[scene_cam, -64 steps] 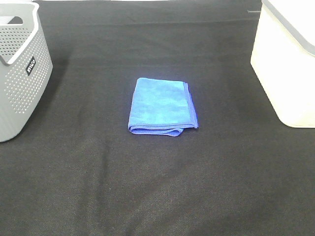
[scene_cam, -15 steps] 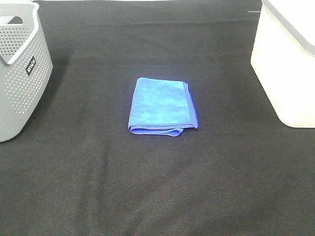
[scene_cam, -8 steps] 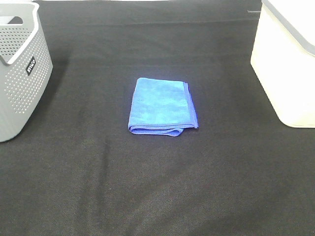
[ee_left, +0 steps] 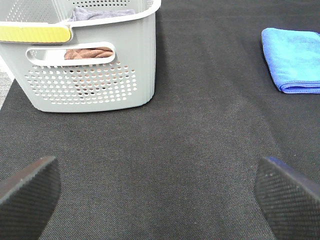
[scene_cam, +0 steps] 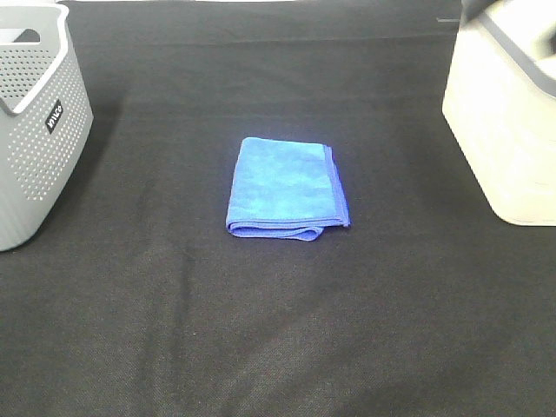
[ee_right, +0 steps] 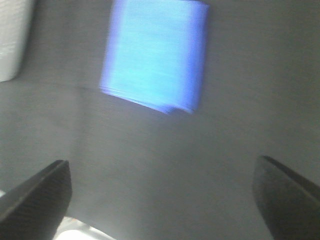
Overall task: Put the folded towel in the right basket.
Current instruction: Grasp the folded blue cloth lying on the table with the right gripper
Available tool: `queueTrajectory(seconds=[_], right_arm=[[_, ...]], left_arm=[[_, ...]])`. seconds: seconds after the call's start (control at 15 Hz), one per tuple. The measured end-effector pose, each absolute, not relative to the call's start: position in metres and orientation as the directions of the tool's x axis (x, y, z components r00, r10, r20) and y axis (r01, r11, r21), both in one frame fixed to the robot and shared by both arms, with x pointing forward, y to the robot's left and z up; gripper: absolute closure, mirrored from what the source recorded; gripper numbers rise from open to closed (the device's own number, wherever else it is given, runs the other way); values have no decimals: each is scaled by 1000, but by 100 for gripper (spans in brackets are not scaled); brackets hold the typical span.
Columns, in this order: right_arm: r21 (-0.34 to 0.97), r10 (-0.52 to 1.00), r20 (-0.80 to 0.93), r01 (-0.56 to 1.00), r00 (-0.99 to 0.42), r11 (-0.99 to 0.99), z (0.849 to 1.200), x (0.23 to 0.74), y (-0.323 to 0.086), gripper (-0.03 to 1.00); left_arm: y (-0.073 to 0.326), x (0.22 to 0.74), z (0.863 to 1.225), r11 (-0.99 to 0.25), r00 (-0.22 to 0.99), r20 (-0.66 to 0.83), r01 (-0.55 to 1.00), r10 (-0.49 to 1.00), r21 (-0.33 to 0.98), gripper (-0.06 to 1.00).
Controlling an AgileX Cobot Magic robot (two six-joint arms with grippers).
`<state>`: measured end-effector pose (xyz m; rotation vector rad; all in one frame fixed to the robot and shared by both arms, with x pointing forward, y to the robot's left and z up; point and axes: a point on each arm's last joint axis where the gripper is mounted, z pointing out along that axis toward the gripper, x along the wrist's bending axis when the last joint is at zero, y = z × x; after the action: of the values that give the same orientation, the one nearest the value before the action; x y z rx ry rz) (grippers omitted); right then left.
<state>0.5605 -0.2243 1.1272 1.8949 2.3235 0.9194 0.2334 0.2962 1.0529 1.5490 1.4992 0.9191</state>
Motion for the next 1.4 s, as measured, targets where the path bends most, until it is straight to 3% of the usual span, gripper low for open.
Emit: queueTrajectory(seconds=[0.13, 0.33, 0.6, 1.13, 1.33, 1.4], right_arm=[[322, 833, 495, 943, -246, 87, 1064, 620, -196, 2], [258, 821, 536, 964, -197, 63, 995, 674, -186, 2], [111, 815, 579, 992, -21, -54, 914, 706, -208, 2], [40, 787, 616, 997, 25, -63, 862, 709, -177, 4], [61, 752, 659, 998, -15, -33, 852, 697, -109, 10], [94, 747, 663, 996, -57, -7, 847, 687, -70, 20]], left_arm=[[296, 233, 1053, -3, 44, -18, 437, 999, 899, -3], [296, 233, 1053, -3, 44, -18, 437, 999, 899, -3], [296, 233, 1053, -3, 44, -18, 437, 999, 899, -3], [296, 233, 1053, -3, 44, -18, 437, 999, 899, -3], [296, 233, 1053, -3, 44, -18, 437, 999, 899, -3], [296, 233, 1053, -3, 44, -18, 437, 999, 899, -3]])
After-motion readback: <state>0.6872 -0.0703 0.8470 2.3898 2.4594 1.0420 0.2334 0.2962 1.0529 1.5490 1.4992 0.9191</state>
